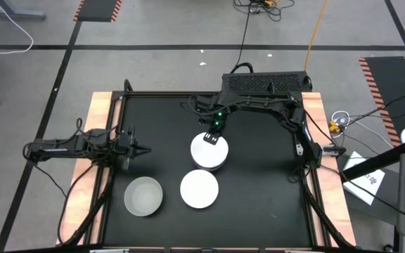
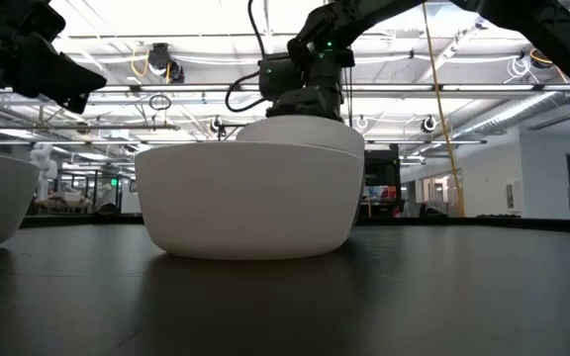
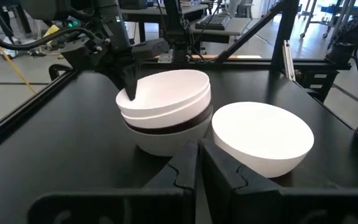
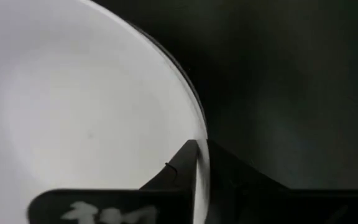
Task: Nest bowls inside each other
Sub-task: Stack the right white bowl on the white bowl, then stack the gray bowl on the white bowl
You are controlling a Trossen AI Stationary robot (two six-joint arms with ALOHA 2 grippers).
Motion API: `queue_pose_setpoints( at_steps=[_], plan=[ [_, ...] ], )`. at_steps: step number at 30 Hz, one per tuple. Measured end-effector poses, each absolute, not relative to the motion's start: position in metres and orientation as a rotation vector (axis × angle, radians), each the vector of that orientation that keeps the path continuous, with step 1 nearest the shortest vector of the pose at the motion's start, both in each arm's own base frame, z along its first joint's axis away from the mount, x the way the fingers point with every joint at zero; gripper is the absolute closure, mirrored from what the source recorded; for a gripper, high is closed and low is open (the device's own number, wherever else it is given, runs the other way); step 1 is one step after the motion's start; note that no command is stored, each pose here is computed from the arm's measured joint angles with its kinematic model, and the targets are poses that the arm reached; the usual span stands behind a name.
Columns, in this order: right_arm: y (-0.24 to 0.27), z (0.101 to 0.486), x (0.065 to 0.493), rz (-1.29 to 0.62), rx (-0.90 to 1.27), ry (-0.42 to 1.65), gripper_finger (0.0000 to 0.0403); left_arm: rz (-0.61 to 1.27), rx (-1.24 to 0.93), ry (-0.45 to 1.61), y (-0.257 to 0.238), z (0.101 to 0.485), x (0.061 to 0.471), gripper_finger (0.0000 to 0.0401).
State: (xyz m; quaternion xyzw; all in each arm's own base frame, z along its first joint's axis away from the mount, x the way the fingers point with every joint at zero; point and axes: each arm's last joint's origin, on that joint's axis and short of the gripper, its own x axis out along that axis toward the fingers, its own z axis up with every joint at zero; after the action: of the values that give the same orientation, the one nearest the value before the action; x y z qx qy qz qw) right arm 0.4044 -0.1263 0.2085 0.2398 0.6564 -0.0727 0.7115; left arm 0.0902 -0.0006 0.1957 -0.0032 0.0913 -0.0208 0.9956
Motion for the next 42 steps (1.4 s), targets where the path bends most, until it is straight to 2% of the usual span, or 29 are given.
queue_pose_setpoints(
  at_steps=[18,27,35,38,42],
  plan=[
    [-0.115,0.205,0.413,-0.160,0.514,1.420,0.0232,-0.042,-0.001,0.183,-0.001,0.196,0.090,0.0377],
    [-0.115,0.237,0.410,-0.119,0.445,1.297,0.0179,-0.038,-0.003,0.181,0.000,0.196,0.090,0.0377],
    [-0.104,0.299,0.394,-0.023,0.260,1.076,0.0170,-0.021,0.006,0.178,0.000,0.196,0.090,0.0377],
    [-0.097,0.318,0.387,-0.006,0.211,0.967,0.0181,-0.016,0.006,0.178,0.000,0.196,0.090,0.0377],
    [-0.091,0.322,0.371,0.001,0.186,0.884,0.0208,-0.012,0.003,0.179,0.000,0.196,0.090,0.0377]
  ],
)
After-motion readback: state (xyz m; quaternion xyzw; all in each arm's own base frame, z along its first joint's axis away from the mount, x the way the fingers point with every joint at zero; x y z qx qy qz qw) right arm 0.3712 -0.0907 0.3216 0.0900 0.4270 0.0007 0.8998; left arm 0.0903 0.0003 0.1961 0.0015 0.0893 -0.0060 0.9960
